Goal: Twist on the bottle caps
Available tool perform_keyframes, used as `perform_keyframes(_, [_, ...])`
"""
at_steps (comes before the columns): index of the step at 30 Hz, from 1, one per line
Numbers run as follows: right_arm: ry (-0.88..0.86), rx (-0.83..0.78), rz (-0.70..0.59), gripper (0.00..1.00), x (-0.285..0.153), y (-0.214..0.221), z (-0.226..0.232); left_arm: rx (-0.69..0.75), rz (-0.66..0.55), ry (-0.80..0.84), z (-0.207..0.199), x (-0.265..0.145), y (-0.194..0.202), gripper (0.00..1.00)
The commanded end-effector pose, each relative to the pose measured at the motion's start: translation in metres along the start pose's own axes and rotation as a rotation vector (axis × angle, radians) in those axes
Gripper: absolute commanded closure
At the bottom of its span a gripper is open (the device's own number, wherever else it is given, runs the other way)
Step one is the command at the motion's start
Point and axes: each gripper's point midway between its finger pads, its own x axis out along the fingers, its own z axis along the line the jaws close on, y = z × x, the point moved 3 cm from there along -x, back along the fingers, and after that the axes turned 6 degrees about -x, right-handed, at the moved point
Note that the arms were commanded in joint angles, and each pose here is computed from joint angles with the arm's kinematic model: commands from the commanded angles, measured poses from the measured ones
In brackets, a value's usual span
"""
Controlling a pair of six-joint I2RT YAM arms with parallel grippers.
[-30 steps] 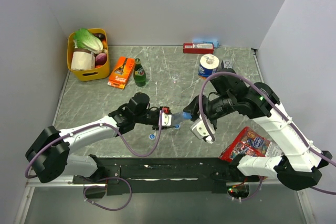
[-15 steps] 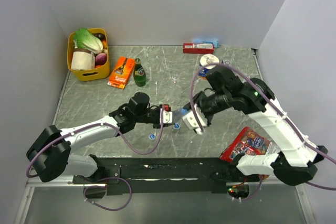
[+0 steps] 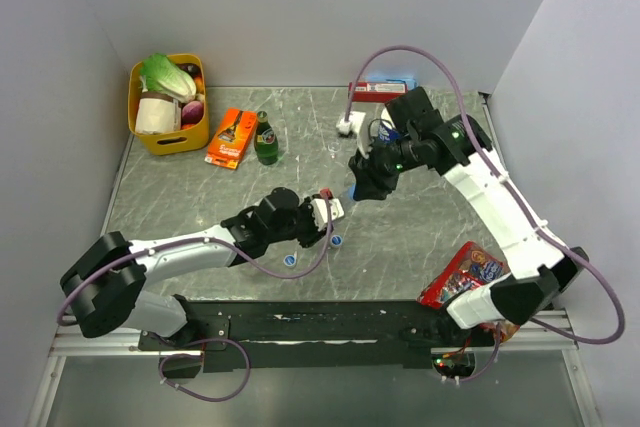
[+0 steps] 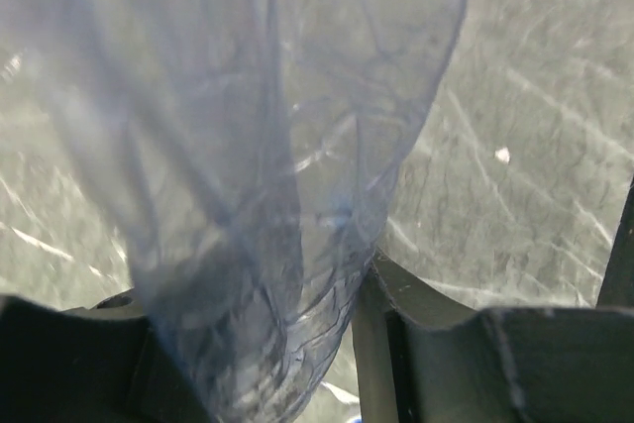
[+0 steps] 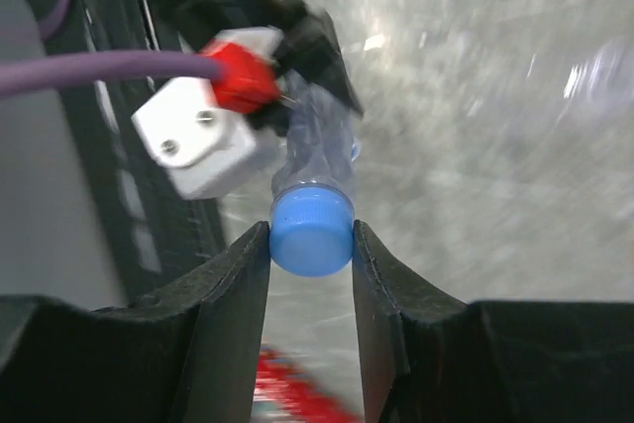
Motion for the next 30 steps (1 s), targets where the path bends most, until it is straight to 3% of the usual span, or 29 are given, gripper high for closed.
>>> perform_keyframes(1, [-0.032,0.653,0.137,1.00,0.006,0.040,0.005,-0.085,-0.313,-0.159,0.028,-0.006,-0.103,0.99])
perform_keyframes(3, [-0.024,0.702,0.131,1.00,0.004,0.038,-0.007,-0.093,-0.278,-0.151,0.027,-0.002,-0.095,0.99])
perform_keyframes(6, [-0.024,0.667,0.014,0.59,-0.019,0.012,-0.033,-0.092,-0.242,-0.140,0.026,0.001,-0.088,0.99])
perform_keyframes(7, [0.022,0.578,-0.070,0.42,-0.041,-0.009,-0.044,-0.091,-0.239,-0.124,0.023,0.001,-0.090,0.99])
perform_keyframes(9, [0.017,0.490,-0.167,0.33,-0.070,-0.037,-0.050,-0.075,-0.208,-0.092,0.019,0.004,-0.084,0.99])
perform_keyframes(12, [-0.020,0.332,-0.277,0.30,-0.096,-0.057,-0.042,-0.061,-0.186,-0.030,0.013,0.005,-0.083,0.99])
perform_keyframes(14, [-0.028,0.046,-0.348,0.30,-0.113,-0.061,-0.011,-0.043,-0.186,0.017,0.010,0.004,-0.083,0.99])
perform_keyframes(22, [0.086,-0.692,-0.218,0.30,-0.078,-0.002,0.022,0.122,-0.137,0.178,0.002,0.001,-0.073,0.99])
perform_keyframes(26, [0.156,-0.873,-0.184,0.26,-0.075,0.011,0.029,0.213,-0.096,0.235,0.001,0.003,-0.066,0.99])
perform_keyframes(30, [0.137,-0.905,-0.186,0.26,-0.066,0.011,0.030,0.296,-0.081,0.280,0.000,0.004,-0.066,0.99])
